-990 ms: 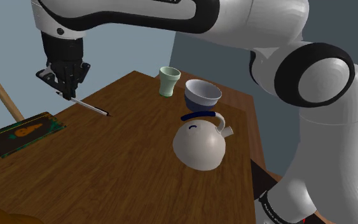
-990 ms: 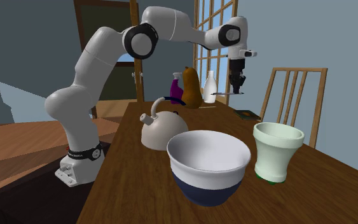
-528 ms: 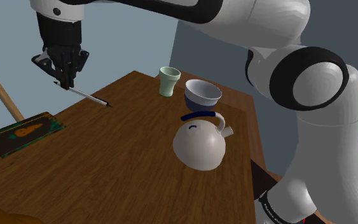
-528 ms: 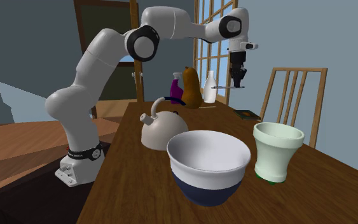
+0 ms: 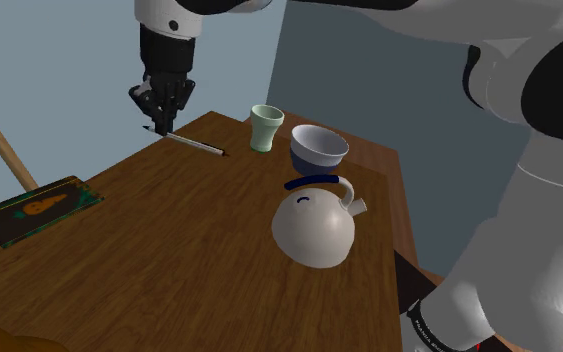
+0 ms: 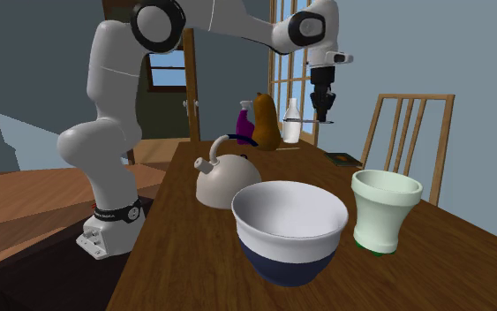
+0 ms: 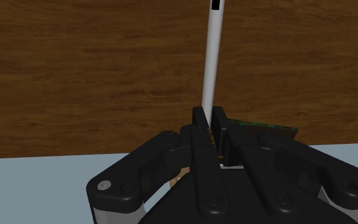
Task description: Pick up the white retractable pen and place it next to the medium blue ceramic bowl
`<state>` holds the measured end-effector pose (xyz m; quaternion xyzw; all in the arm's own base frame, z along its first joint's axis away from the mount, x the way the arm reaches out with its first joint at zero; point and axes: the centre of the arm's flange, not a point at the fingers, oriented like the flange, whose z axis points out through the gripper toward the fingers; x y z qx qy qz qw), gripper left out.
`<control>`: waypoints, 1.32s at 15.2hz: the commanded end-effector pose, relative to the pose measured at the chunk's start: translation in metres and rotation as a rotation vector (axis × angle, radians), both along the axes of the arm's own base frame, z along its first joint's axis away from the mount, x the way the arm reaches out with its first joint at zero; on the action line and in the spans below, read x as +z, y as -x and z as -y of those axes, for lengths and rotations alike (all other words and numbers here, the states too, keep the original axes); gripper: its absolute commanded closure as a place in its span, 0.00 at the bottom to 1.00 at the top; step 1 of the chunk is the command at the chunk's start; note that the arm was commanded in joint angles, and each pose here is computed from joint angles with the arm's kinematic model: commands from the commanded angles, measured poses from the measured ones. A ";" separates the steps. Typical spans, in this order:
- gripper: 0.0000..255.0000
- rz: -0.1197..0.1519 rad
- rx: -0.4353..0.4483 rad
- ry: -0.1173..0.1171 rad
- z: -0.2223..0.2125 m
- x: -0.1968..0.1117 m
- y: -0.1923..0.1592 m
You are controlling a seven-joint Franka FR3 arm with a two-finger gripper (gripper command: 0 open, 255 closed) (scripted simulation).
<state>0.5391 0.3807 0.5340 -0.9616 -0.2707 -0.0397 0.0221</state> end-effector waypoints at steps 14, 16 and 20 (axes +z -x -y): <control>1.00 0.000 0.000 0.000 0.192 -0.002 0.054; 1.00 0.000 0.000 0.000 0.217 -0.002 0.060; 1.00 0.000 0.000 0.000 0.263 -0.001 0.073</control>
